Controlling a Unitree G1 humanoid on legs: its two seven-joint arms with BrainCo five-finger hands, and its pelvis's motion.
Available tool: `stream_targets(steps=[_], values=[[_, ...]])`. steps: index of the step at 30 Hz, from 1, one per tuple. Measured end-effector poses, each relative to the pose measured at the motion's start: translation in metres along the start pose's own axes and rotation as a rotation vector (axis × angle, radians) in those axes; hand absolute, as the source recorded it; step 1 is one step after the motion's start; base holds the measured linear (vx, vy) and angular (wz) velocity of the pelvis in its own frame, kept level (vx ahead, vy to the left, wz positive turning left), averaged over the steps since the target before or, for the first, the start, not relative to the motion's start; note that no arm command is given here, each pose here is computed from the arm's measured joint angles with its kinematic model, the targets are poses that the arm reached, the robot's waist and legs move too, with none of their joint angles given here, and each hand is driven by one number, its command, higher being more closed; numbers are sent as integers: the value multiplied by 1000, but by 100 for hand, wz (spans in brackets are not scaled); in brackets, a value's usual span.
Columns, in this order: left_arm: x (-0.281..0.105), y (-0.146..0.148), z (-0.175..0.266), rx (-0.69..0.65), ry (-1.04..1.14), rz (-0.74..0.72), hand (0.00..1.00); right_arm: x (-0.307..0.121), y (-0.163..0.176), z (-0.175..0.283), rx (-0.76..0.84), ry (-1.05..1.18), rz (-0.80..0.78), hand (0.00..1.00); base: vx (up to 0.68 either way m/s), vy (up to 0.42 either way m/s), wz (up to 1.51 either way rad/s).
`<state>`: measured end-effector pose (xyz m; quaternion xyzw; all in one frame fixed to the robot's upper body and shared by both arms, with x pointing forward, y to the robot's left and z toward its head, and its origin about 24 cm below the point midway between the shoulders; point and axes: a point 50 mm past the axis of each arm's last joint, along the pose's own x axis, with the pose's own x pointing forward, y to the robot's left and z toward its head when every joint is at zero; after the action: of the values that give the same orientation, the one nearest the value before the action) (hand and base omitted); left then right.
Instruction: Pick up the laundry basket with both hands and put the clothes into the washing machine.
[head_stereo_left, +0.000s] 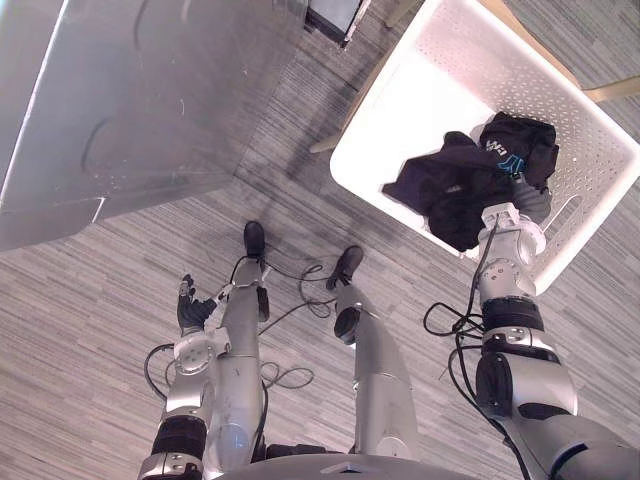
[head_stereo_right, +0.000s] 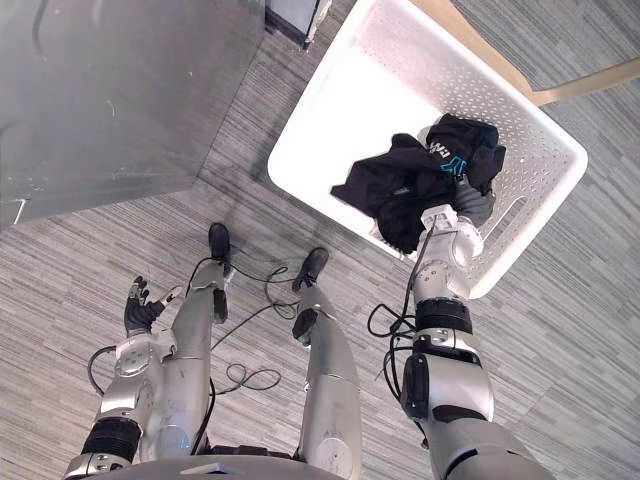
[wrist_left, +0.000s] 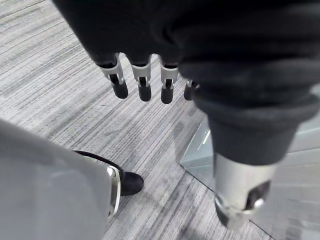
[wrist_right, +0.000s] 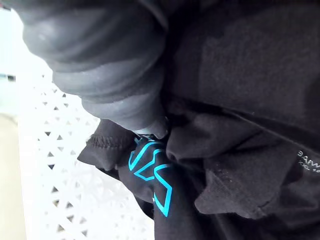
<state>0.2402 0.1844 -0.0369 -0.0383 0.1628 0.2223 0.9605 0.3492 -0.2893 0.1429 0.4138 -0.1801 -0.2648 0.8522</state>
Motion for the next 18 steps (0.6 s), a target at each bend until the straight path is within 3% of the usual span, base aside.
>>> stream_targets(steps=[4,10,18], values=[[0,-3,-1,-8,8,12,0,-12,23,-7,219,6,54,100,50,-25,1],[1,-7,-3,-12,25,19,0,-48,67,-34,371,85,200,100,34,-23,0],[0,-13,-8,-10,66,36,0,-93,92,-55,609,153,242,100,52,-22,8]])
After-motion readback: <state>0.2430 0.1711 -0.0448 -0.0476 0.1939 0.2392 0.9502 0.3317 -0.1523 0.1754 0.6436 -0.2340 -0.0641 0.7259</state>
